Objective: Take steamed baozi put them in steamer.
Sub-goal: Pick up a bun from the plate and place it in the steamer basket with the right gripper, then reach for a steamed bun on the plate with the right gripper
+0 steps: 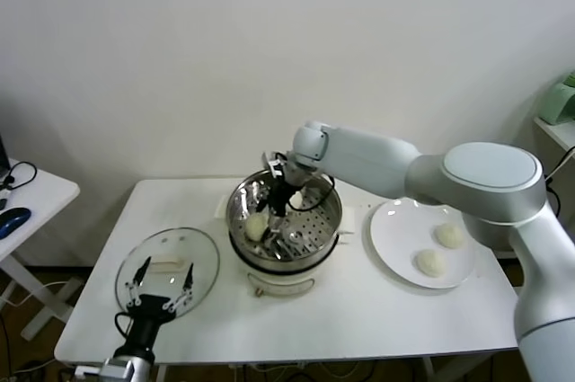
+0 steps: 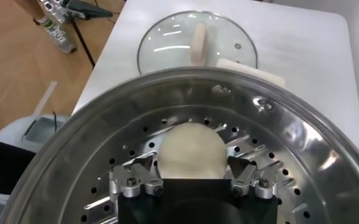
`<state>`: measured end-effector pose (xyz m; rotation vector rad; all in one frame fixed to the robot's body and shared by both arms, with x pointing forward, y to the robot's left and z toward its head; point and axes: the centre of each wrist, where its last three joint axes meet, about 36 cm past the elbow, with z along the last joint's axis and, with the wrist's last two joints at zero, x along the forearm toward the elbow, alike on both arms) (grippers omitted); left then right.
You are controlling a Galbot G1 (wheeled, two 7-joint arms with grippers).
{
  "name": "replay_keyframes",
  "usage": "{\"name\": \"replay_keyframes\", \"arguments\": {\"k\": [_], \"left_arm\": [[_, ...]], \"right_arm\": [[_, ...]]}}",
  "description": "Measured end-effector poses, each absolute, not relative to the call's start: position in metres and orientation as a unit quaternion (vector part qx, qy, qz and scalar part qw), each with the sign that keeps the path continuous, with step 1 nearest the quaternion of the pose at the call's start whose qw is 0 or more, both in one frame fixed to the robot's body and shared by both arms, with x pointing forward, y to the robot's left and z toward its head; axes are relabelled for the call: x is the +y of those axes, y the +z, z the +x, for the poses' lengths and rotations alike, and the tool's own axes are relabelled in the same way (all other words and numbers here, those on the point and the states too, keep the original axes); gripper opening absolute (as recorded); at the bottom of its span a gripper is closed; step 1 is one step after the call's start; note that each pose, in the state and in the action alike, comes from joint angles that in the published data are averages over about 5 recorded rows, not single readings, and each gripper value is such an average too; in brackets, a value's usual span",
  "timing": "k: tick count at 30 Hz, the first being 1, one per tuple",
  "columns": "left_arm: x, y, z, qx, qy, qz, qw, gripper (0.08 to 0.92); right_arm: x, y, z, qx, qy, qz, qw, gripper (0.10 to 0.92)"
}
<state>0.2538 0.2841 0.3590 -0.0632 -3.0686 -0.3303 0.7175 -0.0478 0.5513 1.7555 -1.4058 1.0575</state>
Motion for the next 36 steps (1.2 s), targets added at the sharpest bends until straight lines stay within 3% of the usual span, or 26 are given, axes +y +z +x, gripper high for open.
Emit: {"name": "replay_keyframes", "arguments": {"k": [9,17,27,36], "left_arm": [[0.286,0.358,0.256,-0.994,-0.108,-0.020,0.028,0.823],[0.289,0.358,0.260,-0.994,-0.108,-0.019,0.029,0.823],[0.309,0.366,0.275,-0.994,-0.111,-0.007,0.023,0.823],[0.316,0.370,0.284,-0.994,-0.108,0.003,0.020,0.823]], "right_arm": [[-0.057,0.569,0.721,-0.533,0.408,0.672,0.314,0.823],[-0.088,0.622,0.726,-0.524,0.438,0.666,0.300,0.823],[-0.184,0.695,0.720,-0.512,0.501,0.631,0.298,0.823],[-0.303,0.694,0.699,-0.506,0.534,0.592,0.330,0.823]]}}
